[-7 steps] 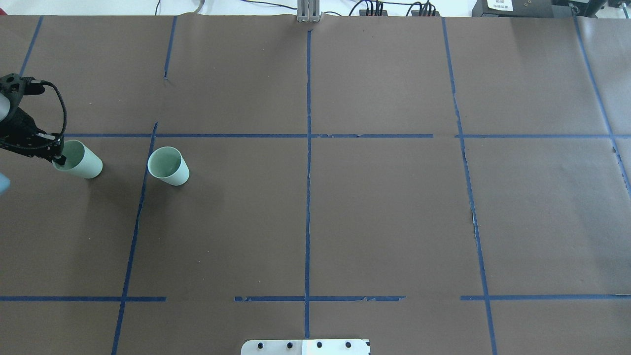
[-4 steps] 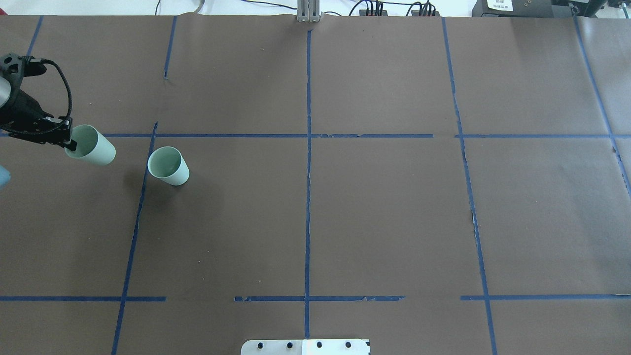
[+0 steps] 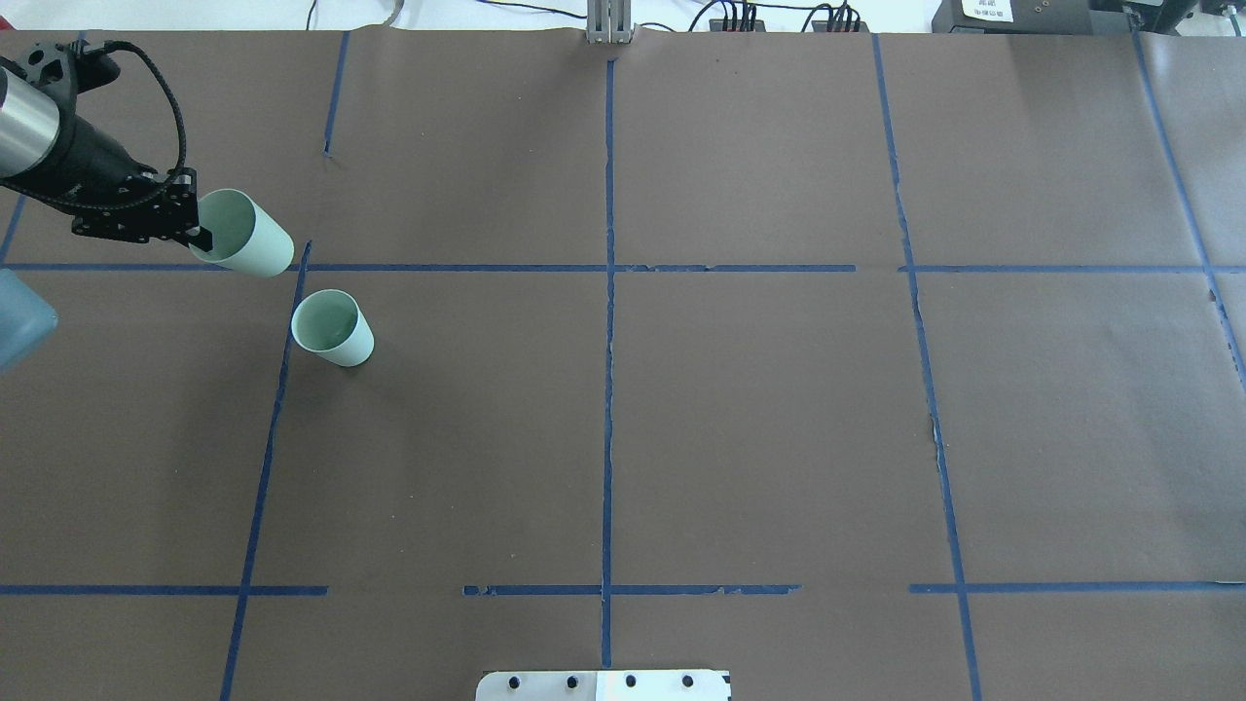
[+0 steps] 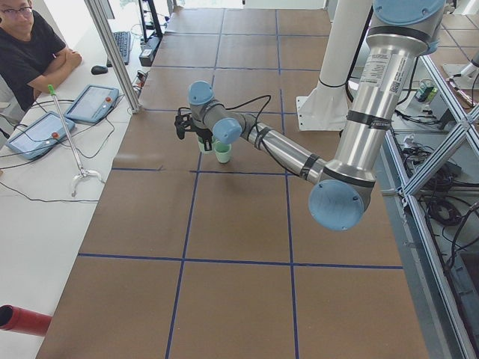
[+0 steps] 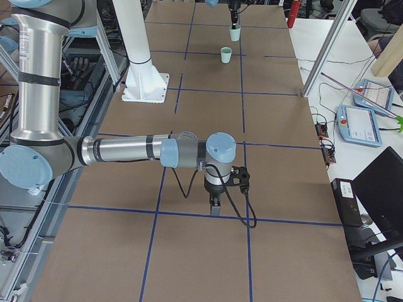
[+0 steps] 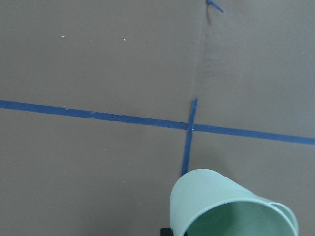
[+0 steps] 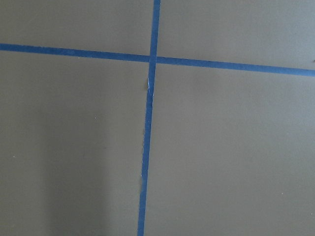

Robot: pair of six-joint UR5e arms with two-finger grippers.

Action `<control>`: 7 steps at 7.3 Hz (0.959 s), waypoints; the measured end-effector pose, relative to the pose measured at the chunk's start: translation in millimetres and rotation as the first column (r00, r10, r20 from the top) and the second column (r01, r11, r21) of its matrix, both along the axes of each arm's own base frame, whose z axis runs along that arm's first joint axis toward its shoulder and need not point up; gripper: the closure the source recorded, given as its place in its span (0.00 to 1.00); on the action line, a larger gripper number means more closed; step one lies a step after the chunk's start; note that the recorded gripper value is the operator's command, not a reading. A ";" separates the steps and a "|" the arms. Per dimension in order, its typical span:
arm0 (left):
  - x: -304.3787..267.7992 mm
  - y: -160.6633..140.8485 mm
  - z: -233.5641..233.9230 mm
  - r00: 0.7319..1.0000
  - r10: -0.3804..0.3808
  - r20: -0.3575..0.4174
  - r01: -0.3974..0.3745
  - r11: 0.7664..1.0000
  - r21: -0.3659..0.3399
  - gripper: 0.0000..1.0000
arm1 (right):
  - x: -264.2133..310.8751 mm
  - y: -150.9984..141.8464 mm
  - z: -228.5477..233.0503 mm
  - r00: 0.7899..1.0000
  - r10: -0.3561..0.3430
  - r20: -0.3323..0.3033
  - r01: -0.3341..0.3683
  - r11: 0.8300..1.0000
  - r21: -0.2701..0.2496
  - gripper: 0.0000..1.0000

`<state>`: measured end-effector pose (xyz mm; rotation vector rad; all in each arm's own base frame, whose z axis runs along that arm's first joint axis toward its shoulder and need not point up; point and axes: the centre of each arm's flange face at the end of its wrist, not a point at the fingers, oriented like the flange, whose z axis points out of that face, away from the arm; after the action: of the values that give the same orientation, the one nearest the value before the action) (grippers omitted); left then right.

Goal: Stack cups
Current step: 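Lift the held cup and carry it toward the other green cup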

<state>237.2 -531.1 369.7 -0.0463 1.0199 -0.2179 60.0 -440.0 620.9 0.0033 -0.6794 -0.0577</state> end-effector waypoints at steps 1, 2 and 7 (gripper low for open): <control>18.3 4.7 -7.3 1.000 0.009 -0.005 -0.009 1.000 -0.019 1.00 | 0.1 0.0 0.0 1.000 0.000 0.000 0.000 1.000 0.000 0.00; 32.0 10.2 -10.2 1.000 0.021 -0.006 -0.022 0.999 -0.029 1.00 | 0.3 0.0 0.0 1.000 0.001 0.000 -0.001 1.000 0.000 0.00; 55.4 25.7 -11.8 0.999 0.047 -0.005 -0.047 0.997 -0.056 1.00 | 0.1 0.0 0.0 1.000 0.000 0.000 0.000 1.000 0.000 0.00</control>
<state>292.6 -505.4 357.9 -0.1214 1.0156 -0.2038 60.0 -440.0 620.9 0.0034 -0.6795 -0.0575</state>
